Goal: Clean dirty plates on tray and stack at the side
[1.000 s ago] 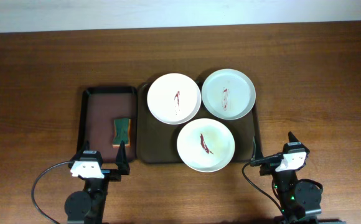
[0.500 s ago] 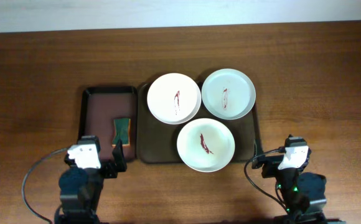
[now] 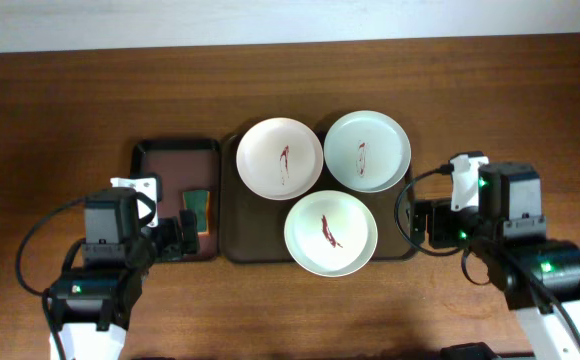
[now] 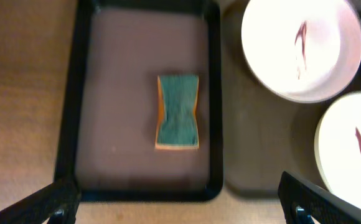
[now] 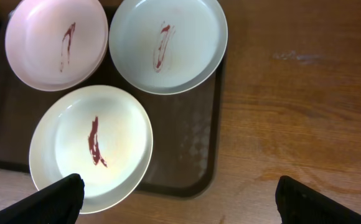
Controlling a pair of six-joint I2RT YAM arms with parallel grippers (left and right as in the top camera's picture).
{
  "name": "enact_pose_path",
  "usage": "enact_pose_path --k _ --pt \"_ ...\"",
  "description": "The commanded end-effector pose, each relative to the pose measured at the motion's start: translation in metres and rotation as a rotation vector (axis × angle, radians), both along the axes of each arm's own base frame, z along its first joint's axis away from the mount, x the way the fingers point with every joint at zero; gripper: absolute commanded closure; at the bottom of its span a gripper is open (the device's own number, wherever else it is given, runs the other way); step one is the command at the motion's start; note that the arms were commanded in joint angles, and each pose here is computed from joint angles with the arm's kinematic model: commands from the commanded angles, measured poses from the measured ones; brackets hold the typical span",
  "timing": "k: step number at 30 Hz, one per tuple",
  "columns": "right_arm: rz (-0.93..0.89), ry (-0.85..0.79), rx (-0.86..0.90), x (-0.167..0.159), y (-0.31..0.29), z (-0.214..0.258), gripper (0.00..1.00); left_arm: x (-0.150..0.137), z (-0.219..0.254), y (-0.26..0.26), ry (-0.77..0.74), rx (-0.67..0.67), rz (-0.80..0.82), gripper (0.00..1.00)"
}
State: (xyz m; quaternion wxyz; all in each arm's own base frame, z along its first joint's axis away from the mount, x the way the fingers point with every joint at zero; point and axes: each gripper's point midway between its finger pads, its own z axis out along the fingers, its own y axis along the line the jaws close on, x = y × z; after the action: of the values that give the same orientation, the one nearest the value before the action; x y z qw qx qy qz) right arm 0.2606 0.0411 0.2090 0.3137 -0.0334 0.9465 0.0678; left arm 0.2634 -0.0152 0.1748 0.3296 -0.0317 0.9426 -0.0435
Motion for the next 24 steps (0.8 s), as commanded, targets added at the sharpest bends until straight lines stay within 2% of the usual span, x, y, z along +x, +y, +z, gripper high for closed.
enact_pose_path --k 1,4,7,8,14,15,16,21,24 --pt "0.014 0.028 0.043 0.004 0.007 0.000 0.01 -0.005 -0.003 -0.007 0.052 -0.029 -0.034 0.01" --pt "0.025 0.025 0.057 0.006 0.010 0.000 0.01 0.007 0.006 -0.005 -0.010 -0.021 -0.028 0.01" --pt "0.025 0.021 0.058 0.009 0.011 0.000 0.01 0.045 0.020 -0.006 -0.131 -0.022 -0.029 0.00" --pt "0.025 0.028 0.057 0.010 0.011 -0.002 0.01 0.050 0.012 -0.006 -0.109 -0.022 -0.029 0.00" --pt "0.033 0.118 0.066 0.016 0.014 -0.024 0.00 0.062 -0.082 -0.006 0.192 -0.018 -0.026 0.16" --pt "0.032 0.134 0.065 0.017 0.014 -0.028 0.01 0.064 -0.101 -0.007 0.242 -0.018 -0.027 0.30" --pt "0.032 0.142 0.064 0.018 0.015 -0.030 0.02 0.065 -0.108 -0.007 0.258 -0.017 -0.027 0.36" --pt "0.031 0.148 0.064 0.019 0.015 -0.032 0.04 0.073 -0.129 -0.008 0.285 -0.010 -0.039 0.41" --pt "0.031 0.147 0.064 0.019 0.015 -0.032 0.04 0.077 -0.134 -0.010 0.280 0.062 -0.069 0.41"
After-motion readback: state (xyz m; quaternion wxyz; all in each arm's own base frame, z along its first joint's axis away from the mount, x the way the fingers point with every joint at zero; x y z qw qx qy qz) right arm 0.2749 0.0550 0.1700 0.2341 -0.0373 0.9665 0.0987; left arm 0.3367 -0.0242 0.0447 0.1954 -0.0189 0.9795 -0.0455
